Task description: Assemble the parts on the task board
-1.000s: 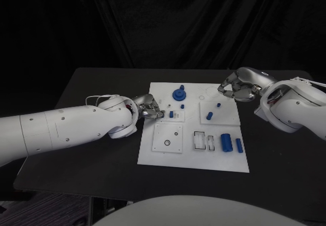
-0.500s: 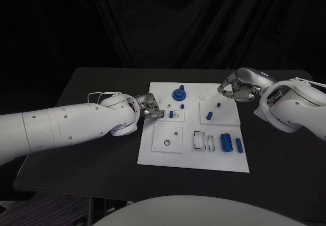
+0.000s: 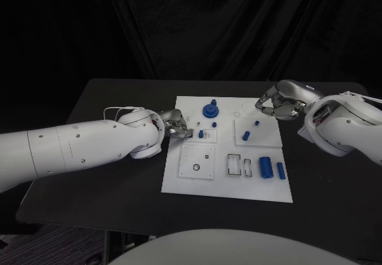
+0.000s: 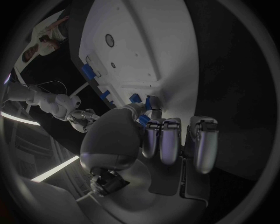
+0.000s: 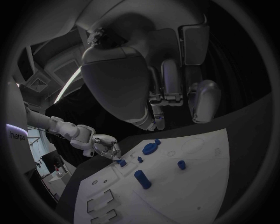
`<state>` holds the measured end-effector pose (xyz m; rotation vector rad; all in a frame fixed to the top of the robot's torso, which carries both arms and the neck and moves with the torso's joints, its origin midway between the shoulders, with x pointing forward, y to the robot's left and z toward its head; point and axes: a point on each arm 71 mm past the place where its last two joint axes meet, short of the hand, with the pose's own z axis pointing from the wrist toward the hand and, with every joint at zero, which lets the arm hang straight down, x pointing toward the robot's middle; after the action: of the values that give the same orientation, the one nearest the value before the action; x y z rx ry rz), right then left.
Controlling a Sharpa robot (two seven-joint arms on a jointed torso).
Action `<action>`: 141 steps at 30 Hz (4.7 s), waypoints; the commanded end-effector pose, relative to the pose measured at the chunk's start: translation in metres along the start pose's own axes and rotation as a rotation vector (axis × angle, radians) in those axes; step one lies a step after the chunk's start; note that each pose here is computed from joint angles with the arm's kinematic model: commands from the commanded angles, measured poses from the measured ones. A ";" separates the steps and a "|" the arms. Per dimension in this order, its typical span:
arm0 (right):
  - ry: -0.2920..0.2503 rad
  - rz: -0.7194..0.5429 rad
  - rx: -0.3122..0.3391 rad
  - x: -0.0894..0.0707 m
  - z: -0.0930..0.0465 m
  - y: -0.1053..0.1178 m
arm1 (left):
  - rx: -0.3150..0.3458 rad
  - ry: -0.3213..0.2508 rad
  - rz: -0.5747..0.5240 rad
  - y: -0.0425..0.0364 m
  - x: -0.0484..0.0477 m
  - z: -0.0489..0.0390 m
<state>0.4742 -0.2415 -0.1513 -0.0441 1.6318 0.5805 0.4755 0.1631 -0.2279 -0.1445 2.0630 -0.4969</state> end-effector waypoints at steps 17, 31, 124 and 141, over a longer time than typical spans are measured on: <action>0.005 -0.001 0.023 0.001 -0.001 -0.002 | -0.030 0.054 0.025 0.0102 0.0074 0.0036; 0.008 -0.001 0.023 0.002 -0.001 -0.003 | -0.001 -0.002 0.000 0.0137 0.0015 0.0028; -0.029 0.015 -0.006 -0.002 -0.006 -0.004 | 0.685 -0.242 0.513 -0.0627 -0.0213 0.0580; -0.030 0.016 -0.009 -0.002 -0.005 -0.003 | 0.660 -0.203 0.516 -0.0634 -0.0186 0.0622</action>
<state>0.4705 -0.2457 -0.1500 -0.0417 1.6039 0.6073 0.5319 0.0941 -0.2135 0.6670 1.5391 -0.7698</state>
